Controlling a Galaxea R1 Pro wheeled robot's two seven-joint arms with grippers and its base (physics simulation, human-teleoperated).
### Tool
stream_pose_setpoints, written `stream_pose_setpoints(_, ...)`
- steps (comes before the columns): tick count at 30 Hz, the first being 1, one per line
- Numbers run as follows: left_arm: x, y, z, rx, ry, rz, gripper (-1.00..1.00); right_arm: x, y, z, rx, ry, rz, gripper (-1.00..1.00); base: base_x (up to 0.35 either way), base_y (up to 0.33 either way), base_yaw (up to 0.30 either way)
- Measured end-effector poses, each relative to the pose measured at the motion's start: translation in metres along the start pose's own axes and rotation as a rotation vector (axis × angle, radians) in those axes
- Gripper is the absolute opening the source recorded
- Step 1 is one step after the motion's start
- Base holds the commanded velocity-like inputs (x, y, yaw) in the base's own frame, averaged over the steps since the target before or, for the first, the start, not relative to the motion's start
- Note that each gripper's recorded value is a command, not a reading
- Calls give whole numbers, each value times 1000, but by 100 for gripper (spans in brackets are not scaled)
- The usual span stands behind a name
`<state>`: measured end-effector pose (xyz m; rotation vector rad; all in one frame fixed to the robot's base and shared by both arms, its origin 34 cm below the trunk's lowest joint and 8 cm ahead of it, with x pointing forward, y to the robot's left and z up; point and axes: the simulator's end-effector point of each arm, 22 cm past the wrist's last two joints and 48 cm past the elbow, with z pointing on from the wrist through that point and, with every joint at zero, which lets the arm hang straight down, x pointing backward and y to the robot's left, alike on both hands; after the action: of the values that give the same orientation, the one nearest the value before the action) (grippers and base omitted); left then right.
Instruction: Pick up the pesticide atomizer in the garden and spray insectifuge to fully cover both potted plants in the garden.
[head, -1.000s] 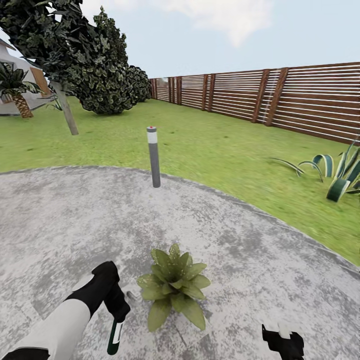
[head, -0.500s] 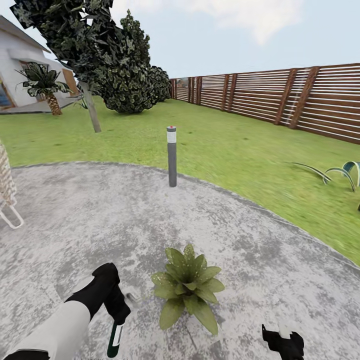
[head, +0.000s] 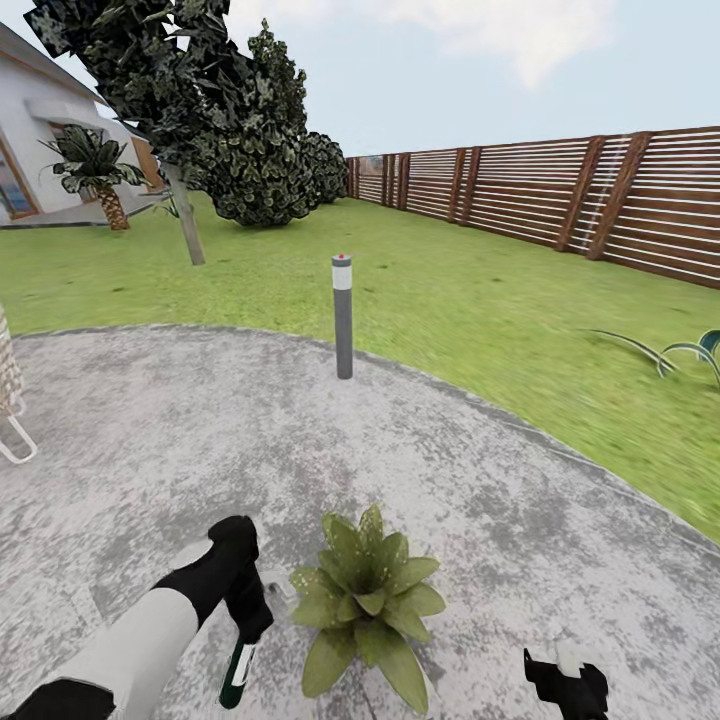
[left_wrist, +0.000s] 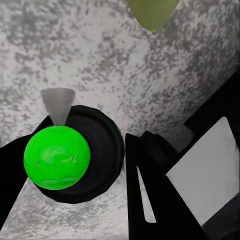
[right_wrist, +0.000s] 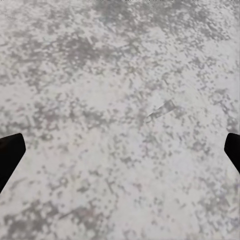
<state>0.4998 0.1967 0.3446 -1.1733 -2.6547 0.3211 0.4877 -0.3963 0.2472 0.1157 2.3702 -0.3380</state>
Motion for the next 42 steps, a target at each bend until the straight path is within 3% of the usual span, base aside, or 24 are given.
stream_pose_setpoints(4,-9,6,-15,-23,5,15,-100,0,0,0,0,0,0,100,0,0,15)
stream_pose_setpoints(15,-3,2,-6,-13,25,14,-100,0,1,0,-1,1,1,100,0,-8,251)
stream_pose_setpoints(26,-9,-2,-7,-14,19,22,-100,0,1,0,-1,0,0,100,0,-253,64)
stream_pose_setpoints(33,-10,-3,-6,-14,19,25,-100,0,1,0,-1,1,0,100,0,-259,257)
stream_pose_setpoints(42,-1,3,-4,-22,32,17,-100,0,1,0,-2,1,1,100,0,-27,276)
